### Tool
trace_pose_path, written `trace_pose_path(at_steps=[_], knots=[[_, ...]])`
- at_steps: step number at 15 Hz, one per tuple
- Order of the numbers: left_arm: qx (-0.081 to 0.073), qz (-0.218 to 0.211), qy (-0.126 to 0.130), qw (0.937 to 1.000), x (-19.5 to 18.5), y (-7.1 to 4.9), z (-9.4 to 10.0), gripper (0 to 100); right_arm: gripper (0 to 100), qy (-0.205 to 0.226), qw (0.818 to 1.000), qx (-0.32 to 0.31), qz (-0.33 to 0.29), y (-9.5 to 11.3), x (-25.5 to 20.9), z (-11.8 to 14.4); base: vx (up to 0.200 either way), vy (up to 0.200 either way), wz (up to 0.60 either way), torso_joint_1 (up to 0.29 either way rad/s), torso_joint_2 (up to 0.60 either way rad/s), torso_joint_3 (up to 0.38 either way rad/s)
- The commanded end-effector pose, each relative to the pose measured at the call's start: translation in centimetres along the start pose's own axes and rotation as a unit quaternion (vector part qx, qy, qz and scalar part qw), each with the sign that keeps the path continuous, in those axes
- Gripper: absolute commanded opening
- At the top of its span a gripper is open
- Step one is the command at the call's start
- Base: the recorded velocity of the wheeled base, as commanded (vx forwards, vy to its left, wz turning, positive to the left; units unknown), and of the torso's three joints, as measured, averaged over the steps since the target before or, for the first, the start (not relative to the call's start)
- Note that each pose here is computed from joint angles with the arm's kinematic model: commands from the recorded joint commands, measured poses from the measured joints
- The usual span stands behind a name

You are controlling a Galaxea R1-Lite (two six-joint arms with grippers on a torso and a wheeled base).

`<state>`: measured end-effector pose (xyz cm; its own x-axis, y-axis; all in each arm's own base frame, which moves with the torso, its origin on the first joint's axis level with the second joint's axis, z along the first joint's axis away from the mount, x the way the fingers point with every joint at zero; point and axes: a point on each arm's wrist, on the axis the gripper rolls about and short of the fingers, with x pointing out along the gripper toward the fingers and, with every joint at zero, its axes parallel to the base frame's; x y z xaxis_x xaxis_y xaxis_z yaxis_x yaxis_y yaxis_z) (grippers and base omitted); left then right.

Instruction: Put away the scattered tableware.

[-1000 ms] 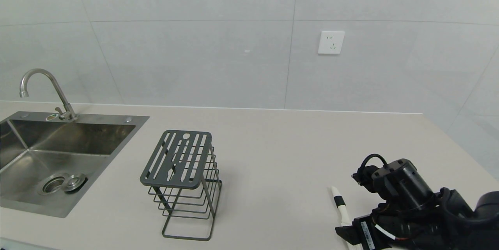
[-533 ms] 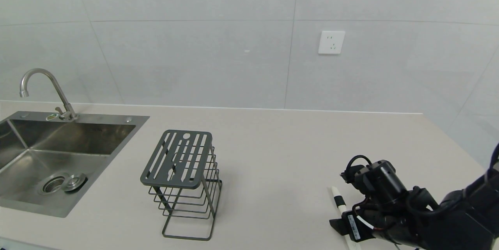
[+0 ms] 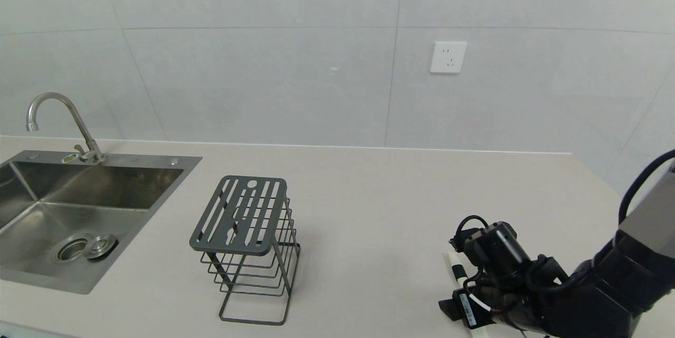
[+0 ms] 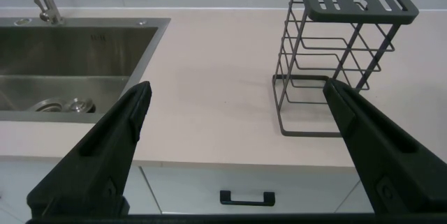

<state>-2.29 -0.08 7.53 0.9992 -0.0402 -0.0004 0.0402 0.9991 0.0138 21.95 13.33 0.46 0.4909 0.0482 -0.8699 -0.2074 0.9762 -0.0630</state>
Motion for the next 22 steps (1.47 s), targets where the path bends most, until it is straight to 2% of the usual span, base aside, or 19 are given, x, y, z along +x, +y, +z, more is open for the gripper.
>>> trace_pose_path(at_steps=[1, 4, 5, 7, 8, 9, 11, 13, 14, 15, 22], knots=[[0.000, 0.000, 0.001, 1.0000, 0.0, 0.0, 0.0, 100, 100, 0.005, 1.000, 0.000, -0.003, 0.0, 0.4, 0.0, 0.000, 0.000, 0.00, 0.000, 0.00, 0.000], [0.000, 0.000, 0.001, 1.0000, 0.0, 0.0, 0.0, 100, 100, 0.001, 1.000, 0.002, -0.001, 0.1, 0.9, 0.0, 0.000, 0.000, 0.00, 0.000, 0.00, 0.000], [0.000, 0.000, 0.001, 1.0000, 0.0, 0.0, 0.0, 100, 0, 0.002, 1.000, 0.003, -0.002, 0.1, 1.1, -0.1, 0.000, 0.000, 0.00, 0.000, 0.00, 0.000], [0.000, 0.000, 0.001, 1.0000, 0.0, 0.0, 0.0, 100, 0, 0.014, 1.000, 0.000, -0.004, 0.0, 1.4, -0.6, 0.000, 0.000, 0.00, 0.000, 0.00, 0.000], [0.000, 0.000, 0.001, 1.0000, 0.0, 0.0, 0.0, 100, 0, 0.045, 0.999, -0.007, -0.012, -0.2, 2.0, -2.1, 0.000, 0.000, 0.00, 0.000, 0.00, 0.000], [0.000, 0.000, 0.001, 1.0000, 0.0, 0.0, 0.0, 100, 0, 0.045, 0.999, -0.008, -0.012, -0.3, 2.3, -2.6, 0.000, 0.000, 0.00, 0.000, 0.00, 0.000], [0.000, 0.000, 0.001, 1.0000, 0.0, 0.0, 0.0, 100, 0, -0.004, 1.000, 0.006, 0.001, -0.2, 2.4, -1.6, 0.000, 0.000, 0.00, 0.000, 0.00, 0.000], [0.000, 0.000, 0.001, 1.0000, 0.0, 0.0, 0.0, 100, 0, -0.076, 0.997, 0.014, 0.016, -0.2, 1.6, 0.4, 0.000, 0.000, 0.00, 0.000, 0.00, 0.000], [0.000, 0.000, 0.001, 1.0000, 0.0, 0.0, 0.0, 100, 0, -0.148, 0.988, 0.009, 0.030, -0.4, -0.1, 2.2, 0.000, 0.000, 0.00, 0.000, 0.00, 0.000], [0.000, 0.000, 0.001, 1.0000, 0.0, 0.0, 0.0, 100, 0, -0.185, 0.982, 0.006, 0.039, -0.5, -1.3, 3.1, 0.000, 0.000, 0.00, 0.000, 0.00, 0.000], [0.000, -0.001, 0.001, 1.0000, 0.0, 0.0, 0.0, 100, 0, -0.292, 0.953, -0.021, 0.082, -1.6, -7.3, 4.7, 0.000, 0.000, 0.00, 0.000, 0.00, 0.000]])
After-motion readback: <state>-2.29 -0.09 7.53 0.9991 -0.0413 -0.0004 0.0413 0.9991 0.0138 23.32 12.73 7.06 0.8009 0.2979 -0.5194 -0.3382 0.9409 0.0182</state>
